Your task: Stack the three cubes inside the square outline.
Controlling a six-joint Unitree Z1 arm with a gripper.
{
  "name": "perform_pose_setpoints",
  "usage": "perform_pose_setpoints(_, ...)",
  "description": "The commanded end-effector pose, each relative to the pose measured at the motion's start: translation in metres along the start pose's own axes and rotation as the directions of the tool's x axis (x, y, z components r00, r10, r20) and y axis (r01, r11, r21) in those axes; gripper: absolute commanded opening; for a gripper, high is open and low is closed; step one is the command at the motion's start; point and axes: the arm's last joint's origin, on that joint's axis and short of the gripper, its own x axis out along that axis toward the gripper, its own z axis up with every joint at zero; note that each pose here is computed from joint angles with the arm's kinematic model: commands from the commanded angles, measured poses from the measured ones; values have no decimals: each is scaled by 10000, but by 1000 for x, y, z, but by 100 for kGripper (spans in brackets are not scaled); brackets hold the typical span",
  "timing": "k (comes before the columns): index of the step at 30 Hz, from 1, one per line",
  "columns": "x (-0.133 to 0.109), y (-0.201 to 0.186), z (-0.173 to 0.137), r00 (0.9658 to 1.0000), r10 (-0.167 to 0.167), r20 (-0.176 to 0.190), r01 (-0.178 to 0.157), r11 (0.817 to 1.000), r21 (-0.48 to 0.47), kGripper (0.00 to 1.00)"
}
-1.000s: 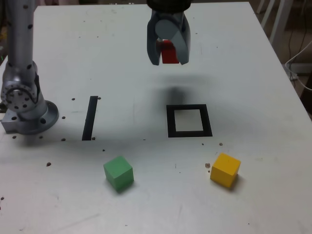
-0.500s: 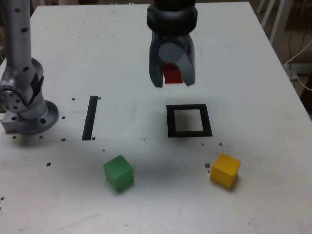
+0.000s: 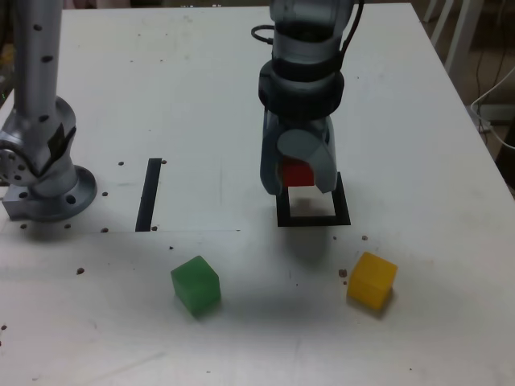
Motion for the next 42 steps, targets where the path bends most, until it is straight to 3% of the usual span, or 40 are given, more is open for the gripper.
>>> perform_pose_setpoints(1,3,1,5,10000,39,20,-39,9999,-97,37)
perform_pose_setpoints(25,35,12,32,9992,58,-405,-86,9974,-710,37)
perform_pose_setpoints(33,37,12,30,9987,71,-512,-108,9974,-714,47)
perform_pose_setpoints(42,37,12,28,9984,-70,-567,29,9974,-716,49)
